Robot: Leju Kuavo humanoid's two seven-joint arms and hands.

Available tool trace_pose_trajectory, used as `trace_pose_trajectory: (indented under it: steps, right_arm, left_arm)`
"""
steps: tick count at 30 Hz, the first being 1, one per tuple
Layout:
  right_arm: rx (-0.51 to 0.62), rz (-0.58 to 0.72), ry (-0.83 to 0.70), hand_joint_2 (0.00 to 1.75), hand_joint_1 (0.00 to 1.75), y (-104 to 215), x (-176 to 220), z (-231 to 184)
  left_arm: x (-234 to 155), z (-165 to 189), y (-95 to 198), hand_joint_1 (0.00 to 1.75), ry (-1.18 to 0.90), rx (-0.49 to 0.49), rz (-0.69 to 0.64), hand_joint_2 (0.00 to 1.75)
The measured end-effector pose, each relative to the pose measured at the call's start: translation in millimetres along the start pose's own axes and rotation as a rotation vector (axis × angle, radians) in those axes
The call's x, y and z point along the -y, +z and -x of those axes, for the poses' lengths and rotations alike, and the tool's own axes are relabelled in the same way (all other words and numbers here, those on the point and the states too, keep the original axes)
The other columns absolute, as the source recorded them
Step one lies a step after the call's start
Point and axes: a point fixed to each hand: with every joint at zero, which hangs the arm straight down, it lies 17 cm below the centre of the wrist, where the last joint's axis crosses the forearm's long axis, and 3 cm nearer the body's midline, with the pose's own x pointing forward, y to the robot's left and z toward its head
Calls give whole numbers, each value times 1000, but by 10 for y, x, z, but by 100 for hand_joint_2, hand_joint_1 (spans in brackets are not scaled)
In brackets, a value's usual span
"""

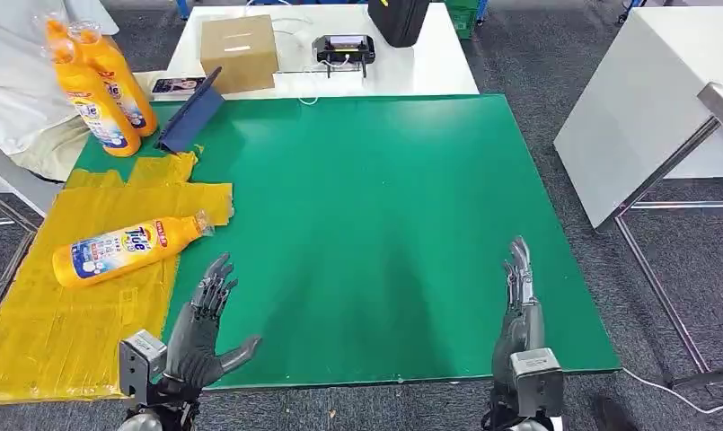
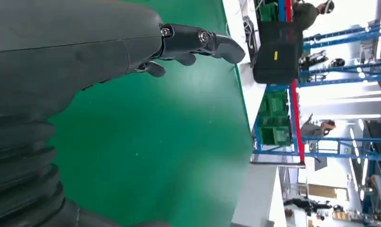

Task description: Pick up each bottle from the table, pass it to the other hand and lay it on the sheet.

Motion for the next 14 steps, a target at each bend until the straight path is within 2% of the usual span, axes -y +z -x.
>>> trace_pose_trajectory:
  steps: [14]
  right_arm:
    - [-4, -9, -28, 0, 0, -29, -40, 11]
  left_arm:
    - [156, -71, -20, 0, -68, 60, 18, 175]
